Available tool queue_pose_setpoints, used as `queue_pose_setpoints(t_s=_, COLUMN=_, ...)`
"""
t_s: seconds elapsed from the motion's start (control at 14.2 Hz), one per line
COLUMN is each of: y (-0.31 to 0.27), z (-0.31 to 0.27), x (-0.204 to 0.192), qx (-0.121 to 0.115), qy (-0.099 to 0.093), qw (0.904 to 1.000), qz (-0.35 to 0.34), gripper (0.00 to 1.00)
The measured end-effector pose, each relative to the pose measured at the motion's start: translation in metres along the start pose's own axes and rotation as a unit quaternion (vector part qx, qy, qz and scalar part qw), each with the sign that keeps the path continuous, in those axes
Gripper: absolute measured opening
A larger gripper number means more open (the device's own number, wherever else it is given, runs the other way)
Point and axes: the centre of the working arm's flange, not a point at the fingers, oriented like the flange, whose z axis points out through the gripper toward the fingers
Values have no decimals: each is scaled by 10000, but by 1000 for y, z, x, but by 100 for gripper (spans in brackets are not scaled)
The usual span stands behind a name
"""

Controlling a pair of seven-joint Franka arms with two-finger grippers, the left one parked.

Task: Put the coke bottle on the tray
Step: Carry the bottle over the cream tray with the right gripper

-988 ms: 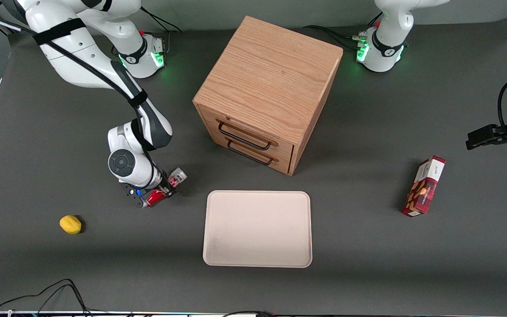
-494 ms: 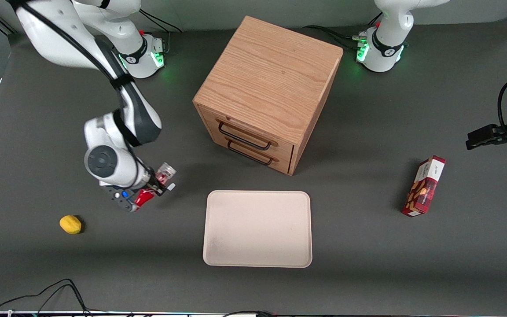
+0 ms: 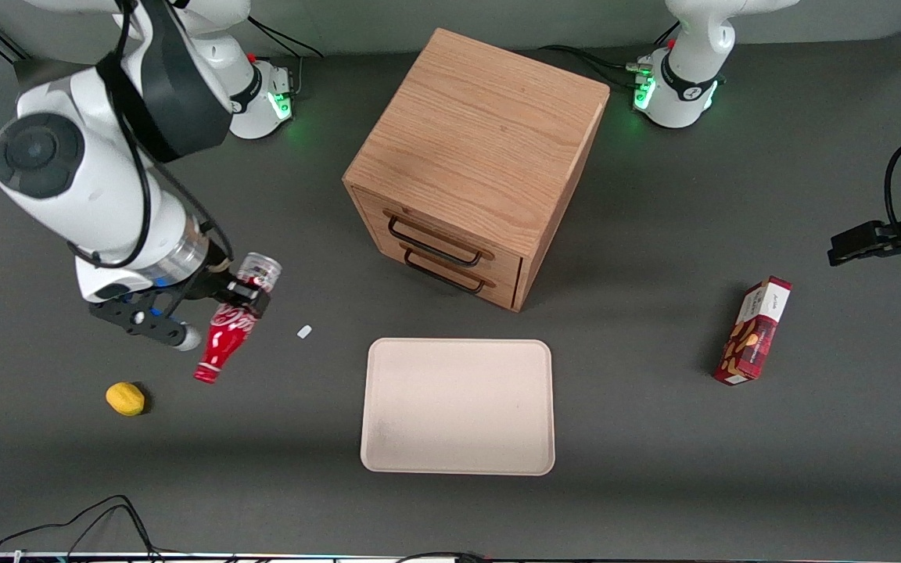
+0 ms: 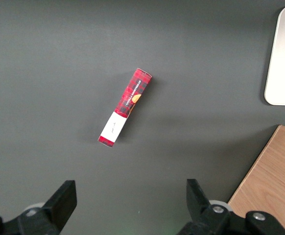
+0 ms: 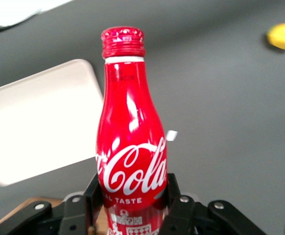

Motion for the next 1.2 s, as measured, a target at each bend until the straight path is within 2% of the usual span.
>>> queue_pose_setpoints(t_s=0.07, y=-22, z=5, x=-4, qx=144, qy=-79, qw=9997, qz=-178, gripper=55)
queue_pose_setpoints(t_s=0.21, y=-62, z=53, x=-3, qx=355, qy=-350, qw=9977, qz=-458, gripper=55)
queue_pose_setpoints(t_s=0.42, y=-93, z=183, x=12, qx=496, qy=-705, qw=9945, qz=-601, gripper=55)
queue_pose_setpoints(t_s=0.49, y=-95, z=260, x=18, qx=529, qy=-894, qw=9927, qz=-621, gripper=55)
queue_pose_setpoints(t_s=0.56, y=-95, z=289, x=19, qx=513, qy=-921, qw=9924, qz=-639, gripper=55)
queue_pose_setpoints(t_s=0.78, y=-99, z=346, x=13, qx=394, qy=-774, qw=9931, qz=-792, gripper=55)
queue_pose_setpoints(t_s=1.2, y=-94, z=371, x=17, qx=390, qy=-680, qw=9941, qz=-754, gripper=55)
